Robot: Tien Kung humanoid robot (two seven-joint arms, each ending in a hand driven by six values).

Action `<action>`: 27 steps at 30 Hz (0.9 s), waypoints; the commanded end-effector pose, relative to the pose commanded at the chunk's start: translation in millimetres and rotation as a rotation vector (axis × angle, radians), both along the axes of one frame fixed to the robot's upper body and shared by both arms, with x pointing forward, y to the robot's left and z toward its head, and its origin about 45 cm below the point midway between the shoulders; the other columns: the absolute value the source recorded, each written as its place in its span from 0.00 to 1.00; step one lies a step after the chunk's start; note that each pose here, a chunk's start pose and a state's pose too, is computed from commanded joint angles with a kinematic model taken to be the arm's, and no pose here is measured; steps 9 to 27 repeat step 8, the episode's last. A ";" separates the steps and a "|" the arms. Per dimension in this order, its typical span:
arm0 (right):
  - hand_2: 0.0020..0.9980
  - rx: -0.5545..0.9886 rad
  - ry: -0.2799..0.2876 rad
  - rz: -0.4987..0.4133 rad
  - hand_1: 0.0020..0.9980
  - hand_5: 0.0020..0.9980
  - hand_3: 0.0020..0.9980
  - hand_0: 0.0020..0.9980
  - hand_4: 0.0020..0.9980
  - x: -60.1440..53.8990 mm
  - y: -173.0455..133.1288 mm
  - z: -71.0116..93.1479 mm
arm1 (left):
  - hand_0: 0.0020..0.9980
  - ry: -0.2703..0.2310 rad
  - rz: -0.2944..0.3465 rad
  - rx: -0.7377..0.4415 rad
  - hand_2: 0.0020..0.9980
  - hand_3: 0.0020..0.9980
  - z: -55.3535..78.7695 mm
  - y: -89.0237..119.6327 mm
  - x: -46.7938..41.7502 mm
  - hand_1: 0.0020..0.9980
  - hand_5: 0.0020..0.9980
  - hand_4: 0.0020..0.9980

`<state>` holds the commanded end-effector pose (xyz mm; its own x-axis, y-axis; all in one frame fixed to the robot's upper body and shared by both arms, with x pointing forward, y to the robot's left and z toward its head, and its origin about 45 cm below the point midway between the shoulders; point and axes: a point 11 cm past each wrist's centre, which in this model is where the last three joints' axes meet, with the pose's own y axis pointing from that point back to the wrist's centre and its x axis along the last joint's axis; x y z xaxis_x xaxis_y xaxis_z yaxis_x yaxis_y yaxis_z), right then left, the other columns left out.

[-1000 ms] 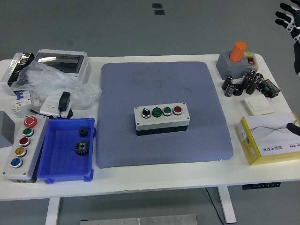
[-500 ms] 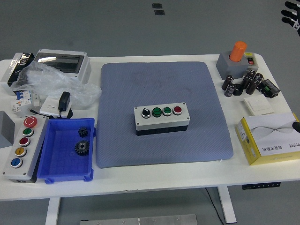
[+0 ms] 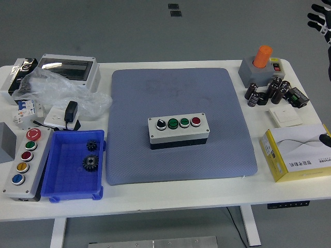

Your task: Pick up the button,place it on the desk,press the button,press the button

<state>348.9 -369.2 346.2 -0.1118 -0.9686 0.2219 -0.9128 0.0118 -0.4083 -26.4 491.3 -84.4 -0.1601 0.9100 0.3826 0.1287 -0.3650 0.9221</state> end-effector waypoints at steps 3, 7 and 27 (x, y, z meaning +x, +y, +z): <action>0.79 0.003 0.006 -0.001 0.77 0.79 0.83 0.79 1.00 0.3 -0.4 -1.6 | 0.69 0.002 0.003 -0.001 0.67 0.69 -0.4 -0.9 -0.9 0.73 0.45 0.71; 0.79 0.002 0.012 0.000 0.77 0.79 0.83 0.79 1.00 0.3 -0.5 -2.9 | 0.69 0.008 0.006 -0.004 0.67 0.69 -1.0 -2.3 -3.5 0.73 0.45 0.71; 0.79 0.002 0.012 -0.001 0.77 0.79 0.83 0.79 1.00 0.4 -0.5 -2.7 | 0.69 0.009 0.006 -0.004 0.67 0.69 -1.1 -2.5 -3.7 0.73 0.45 0.71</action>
